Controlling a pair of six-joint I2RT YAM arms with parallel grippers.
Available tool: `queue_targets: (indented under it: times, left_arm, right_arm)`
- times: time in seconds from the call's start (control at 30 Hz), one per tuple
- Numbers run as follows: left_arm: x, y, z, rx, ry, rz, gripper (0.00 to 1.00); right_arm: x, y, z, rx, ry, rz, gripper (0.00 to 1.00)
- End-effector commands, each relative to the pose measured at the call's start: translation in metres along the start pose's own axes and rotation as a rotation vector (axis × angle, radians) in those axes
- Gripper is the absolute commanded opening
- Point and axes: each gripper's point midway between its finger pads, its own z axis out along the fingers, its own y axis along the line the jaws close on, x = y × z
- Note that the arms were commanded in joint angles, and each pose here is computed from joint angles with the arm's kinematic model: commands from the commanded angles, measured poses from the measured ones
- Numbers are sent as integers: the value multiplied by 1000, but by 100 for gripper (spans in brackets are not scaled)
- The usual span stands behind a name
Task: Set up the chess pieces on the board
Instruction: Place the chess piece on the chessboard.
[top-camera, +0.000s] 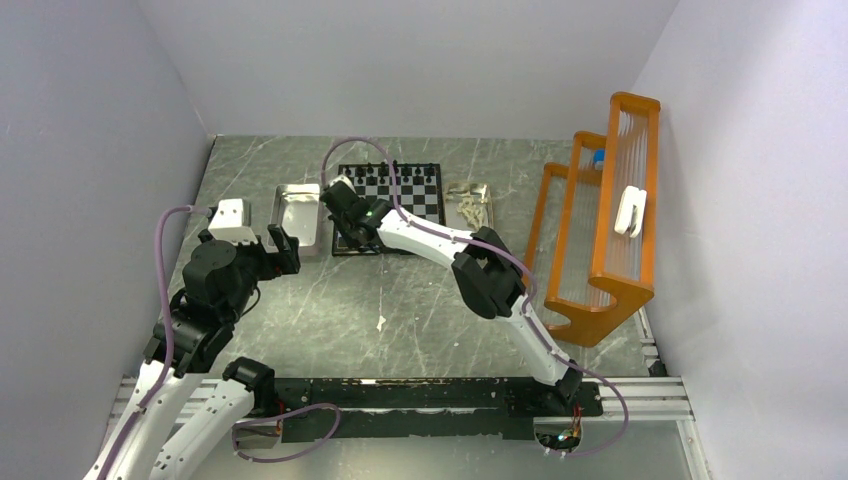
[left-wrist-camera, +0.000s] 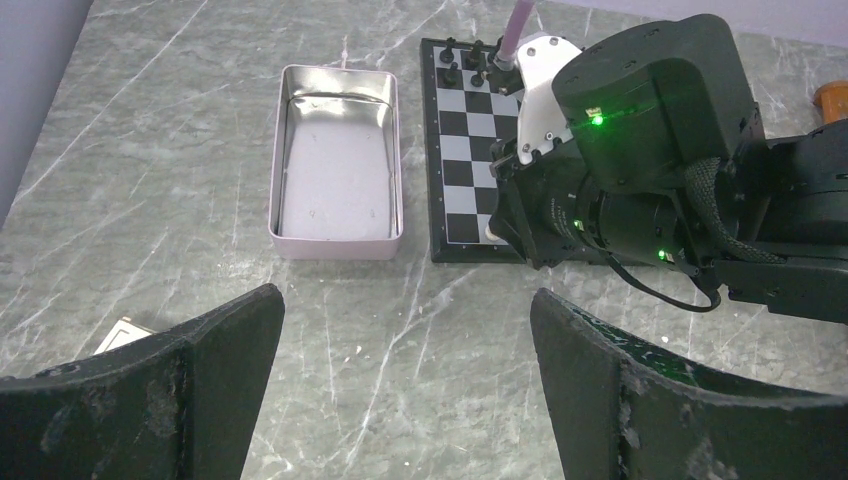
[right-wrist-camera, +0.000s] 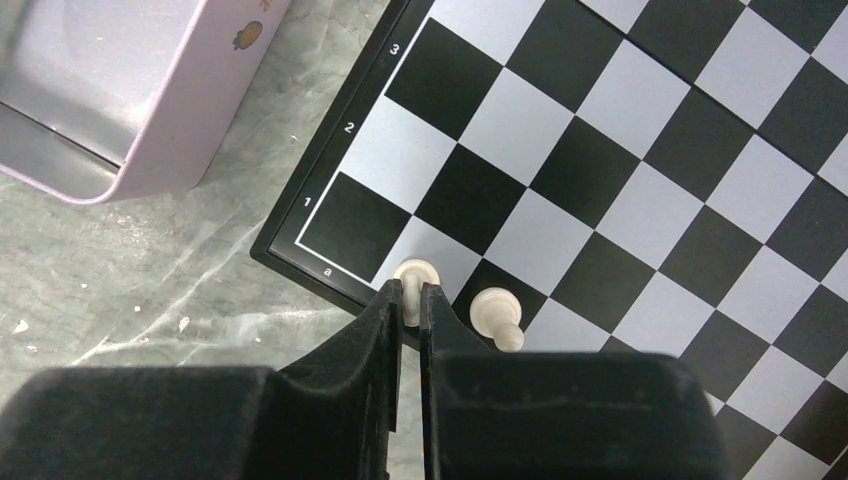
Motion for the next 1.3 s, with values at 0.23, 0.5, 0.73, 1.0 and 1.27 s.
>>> queue_targets:
  times: [0.23, 0.5, 0.73, 1.0, 1.27]
  left_arm:
    - [-12, 2, -4, -7, -32, -20, 98]
    - [-11, 2, -4, -7, -32, -19, 98]
    - [-12, 2, -4, -5, -33, -20, 98]
    - [-12, 1, -4, -4, -33, -20, 98]
    - [-11, 1, -4, -4, -32, -20, 98]
  right_arm:
    - [2, -5, 12, 10, 10, 18, 6]
    - [4, -6, 12, 9, 16, 20, 11]
    - [0, -5, 11, 3, 10, 28, 12]
    - [3, -3, 12, -3, 19, 30, 12]
    - [6, -3, 14, -1, 26, 28, 14]
